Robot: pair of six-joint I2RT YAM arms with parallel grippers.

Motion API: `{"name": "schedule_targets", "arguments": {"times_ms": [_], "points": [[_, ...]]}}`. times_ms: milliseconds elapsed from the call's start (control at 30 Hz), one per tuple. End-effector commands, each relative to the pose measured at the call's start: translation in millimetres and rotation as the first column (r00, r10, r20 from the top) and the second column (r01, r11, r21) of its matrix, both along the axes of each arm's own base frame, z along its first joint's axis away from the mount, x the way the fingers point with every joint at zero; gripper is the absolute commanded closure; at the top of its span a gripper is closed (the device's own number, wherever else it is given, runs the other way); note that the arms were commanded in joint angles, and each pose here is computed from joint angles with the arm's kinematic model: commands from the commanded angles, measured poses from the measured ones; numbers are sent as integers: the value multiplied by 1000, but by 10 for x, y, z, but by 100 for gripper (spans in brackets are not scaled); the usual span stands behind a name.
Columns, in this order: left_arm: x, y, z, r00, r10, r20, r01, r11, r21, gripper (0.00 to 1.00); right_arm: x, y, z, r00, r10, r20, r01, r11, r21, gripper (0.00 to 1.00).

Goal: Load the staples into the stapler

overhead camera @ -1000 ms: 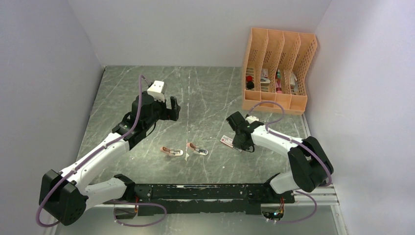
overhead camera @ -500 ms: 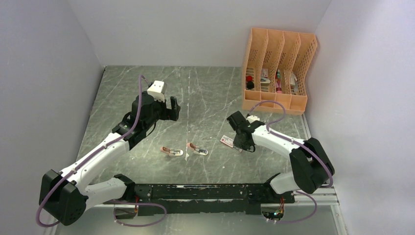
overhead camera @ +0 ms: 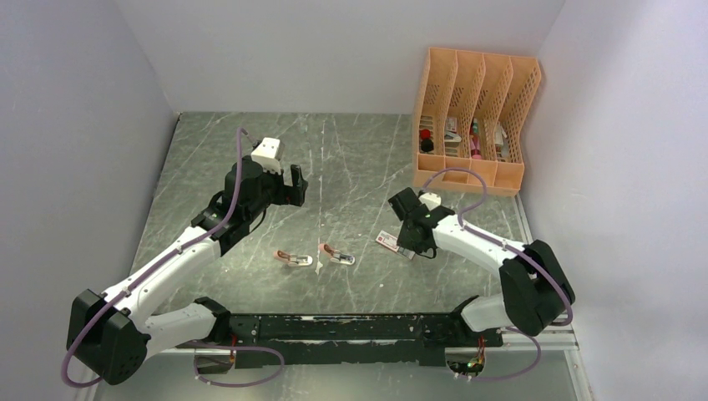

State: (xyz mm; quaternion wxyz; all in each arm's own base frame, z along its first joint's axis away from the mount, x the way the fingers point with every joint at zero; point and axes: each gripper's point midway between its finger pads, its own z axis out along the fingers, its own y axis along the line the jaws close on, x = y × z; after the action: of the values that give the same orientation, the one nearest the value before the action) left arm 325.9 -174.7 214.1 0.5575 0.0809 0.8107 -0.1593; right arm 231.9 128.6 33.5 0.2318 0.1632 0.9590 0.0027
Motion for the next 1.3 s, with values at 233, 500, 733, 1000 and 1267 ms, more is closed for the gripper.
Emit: {"name": "schedule_targets", "arguments": {"times_ms": [233, 500, 733, 1000, 1267], "points": [[4, -8, 86, 1000, -17, 16, 17, 1000, -7, 1, 41, -41, 120, 960, 277, -24, -278, 954, -110, 70], [4, -47, 46, 1000, -31, 3, 31, 999, -12, 1, -3, 87, 50, 885, 451, -115, -461, 883, -83, 67], [6, -50, 48, 1000, -30, 3, 30, 999, -15, 1, 7, 117, 23, 910, 400, -111, -408, 911, -64, 67], [2, -55, 42, 999, -32, 0, 32, 999, -18, 2, 7, -112, 304, 992, 121, 30, -118, 990, -78, 65], [-11, -50, 41, 999, -32, 0, 32, 999, -20, 2, -134, -145, 138, 998, -31, 62, 29, 999, 36, 35]]}}
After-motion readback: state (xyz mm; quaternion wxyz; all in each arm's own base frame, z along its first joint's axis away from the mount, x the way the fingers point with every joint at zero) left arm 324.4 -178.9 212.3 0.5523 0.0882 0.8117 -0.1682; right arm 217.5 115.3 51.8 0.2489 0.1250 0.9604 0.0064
